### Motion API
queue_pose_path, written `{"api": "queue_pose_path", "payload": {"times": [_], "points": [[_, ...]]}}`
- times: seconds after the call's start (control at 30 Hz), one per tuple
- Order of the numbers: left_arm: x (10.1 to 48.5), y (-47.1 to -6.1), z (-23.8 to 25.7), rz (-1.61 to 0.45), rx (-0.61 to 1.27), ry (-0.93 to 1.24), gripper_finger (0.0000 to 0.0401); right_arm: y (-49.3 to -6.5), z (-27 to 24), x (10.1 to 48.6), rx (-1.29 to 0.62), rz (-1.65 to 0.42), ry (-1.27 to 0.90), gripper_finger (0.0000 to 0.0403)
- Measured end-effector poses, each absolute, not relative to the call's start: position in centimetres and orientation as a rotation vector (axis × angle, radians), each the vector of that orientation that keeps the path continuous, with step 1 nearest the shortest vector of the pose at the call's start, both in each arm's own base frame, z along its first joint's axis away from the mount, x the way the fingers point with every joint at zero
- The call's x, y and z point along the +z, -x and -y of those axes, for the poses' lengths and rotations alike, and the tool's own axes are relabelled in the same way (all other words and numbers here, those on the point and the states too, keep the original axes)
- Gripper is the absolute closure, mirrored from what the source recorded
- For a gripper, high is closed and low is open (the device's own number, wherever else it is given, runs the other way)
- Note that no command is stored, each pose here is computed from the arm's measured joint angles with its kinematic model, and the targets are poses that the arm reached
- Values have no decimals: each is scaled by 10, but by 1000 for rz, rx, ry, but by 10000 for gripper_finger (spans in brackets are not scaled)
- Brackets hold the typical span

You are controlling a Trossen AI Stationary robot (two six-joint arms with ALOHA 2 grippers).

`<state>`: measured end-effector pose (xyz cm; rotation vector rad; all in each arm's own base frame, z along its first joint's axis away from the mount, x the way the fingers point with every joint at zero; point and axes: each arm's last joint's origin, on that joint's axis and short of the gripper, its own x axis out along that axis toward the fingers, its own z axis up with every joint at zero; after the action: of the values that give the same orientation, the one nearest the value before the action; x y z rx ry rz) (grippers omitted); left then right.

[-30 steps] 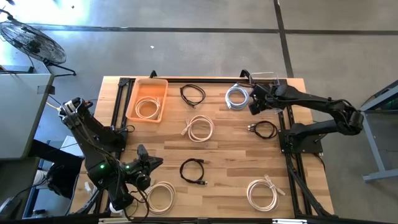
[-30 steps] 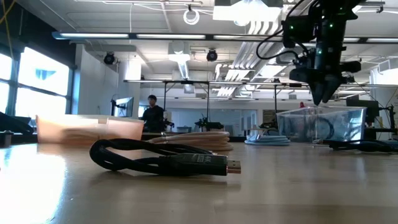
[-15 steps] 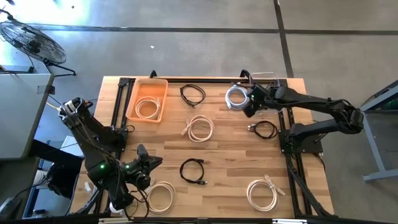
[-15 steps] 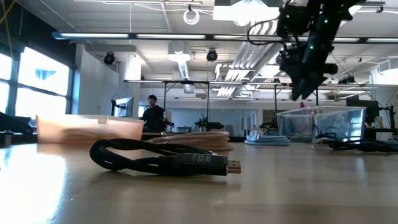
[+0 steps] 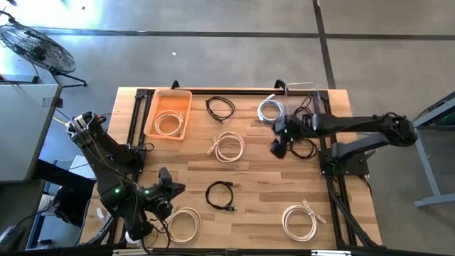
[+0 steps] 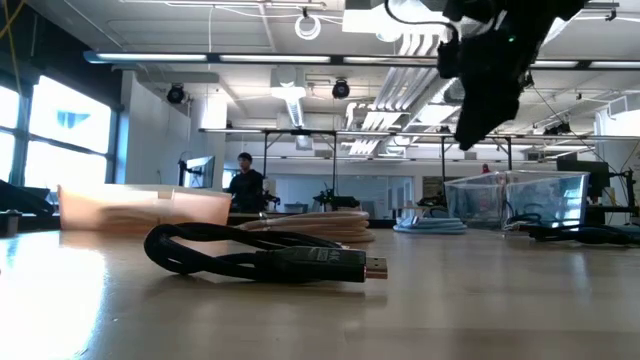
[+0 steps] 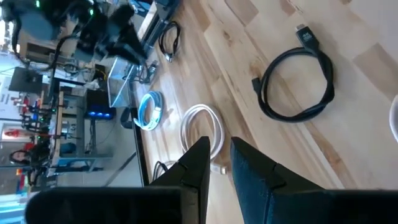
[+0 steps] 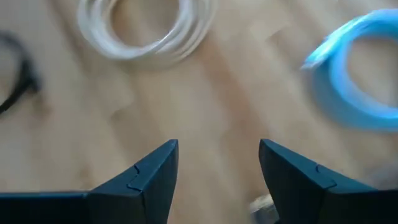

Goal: Sort HDMI cables
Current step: Put the brown HDMI cable into the orange bin

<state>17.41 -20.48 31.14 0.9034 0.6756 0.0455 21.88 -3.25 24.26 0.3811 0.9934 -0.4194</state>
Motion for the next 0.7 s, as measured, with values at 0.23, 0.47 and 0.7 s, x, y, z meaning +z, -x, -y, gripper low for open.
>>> {"api": "queue_pose_path", "payload": {"times": [0.23,0.47,0.7], "points": [[312,-175,205,-666,53,-901,341,-215,-20,239,-289,-1095,-535,188],[316,-176,203,-573,197,-977,341,-207,-59,240,-253,-1106,-553,188],[319,-186,194,-541,316,-961,341,-200,-80,240,-267,-1072,-503,188]]}}
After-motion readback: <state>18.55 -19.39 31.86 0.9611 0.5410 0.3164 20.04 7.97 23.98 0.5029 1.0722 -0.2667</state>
